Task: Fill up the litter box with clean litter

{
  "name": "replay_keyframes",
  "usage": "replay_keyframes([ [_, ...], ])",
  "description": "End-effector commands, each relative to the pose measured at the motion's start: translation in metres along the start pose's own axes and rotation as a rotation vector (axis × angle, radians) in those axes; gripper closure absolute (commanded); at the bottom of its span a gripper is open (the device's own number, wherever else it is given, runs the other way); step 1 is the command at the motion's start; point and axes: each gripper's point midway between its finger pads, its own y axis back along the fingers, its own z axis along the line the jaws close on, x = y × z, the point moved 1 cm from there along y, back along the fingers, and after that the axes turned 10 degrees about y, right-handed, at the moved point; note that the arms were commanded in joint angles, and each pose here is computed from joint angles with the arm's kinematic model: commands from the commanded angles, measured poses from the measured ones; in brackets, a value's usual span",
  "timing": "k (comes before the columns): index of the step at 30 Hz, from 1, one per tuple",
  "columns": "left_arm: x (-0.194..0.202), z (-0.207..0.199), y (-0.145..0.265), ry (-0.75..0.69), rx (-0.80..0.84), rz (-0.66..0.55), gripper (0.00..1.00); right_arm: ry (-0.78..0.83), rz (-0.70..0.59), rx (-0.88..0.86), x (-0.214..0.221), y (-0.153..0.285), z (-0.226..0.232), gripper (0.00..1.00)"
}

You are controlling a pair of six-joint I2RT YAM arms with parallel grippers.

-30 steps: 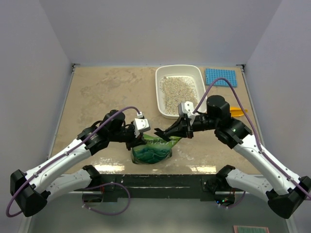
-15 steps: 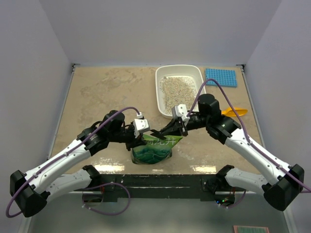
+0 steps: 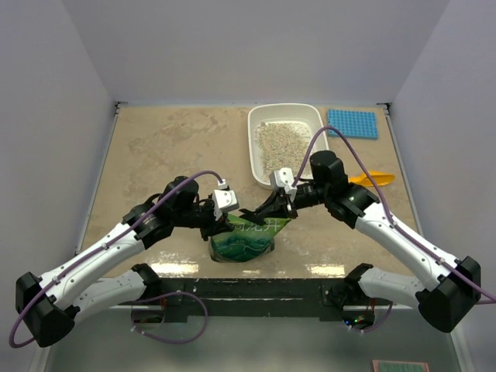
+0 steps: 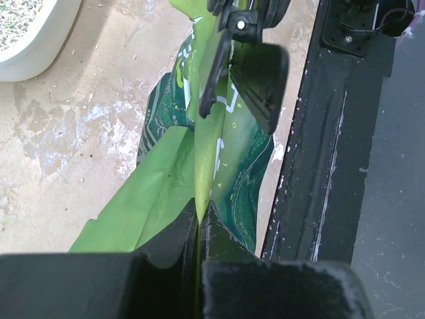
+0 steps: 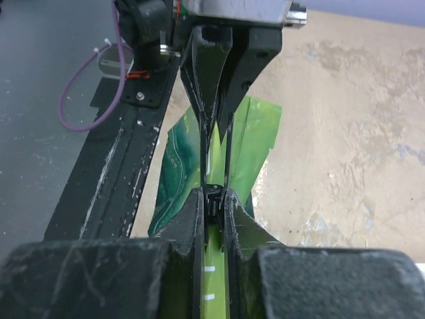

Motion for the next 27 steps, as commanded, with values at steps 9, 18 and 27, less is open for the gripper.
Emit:
replay_keyframes([
  [9,-0.022,0.002,0.008,-0.021,-0.032,-0.074,1.0,-0.027,0.255,0.04,0.031,0.007,-0.002,1.0],
  [18,-0.023,-0.003,0.007,-0.02,-0.013,-0.085,1.0,-0.036,0.428,0.062,0.029,0.005,-0.004,1.0],
  [27,-0.021,-0.007,0.01,-0.024,-0.005,-0.097,1.0,-0.009,0.49,0.096,0.008,0.01,-0.013,1.0],
])
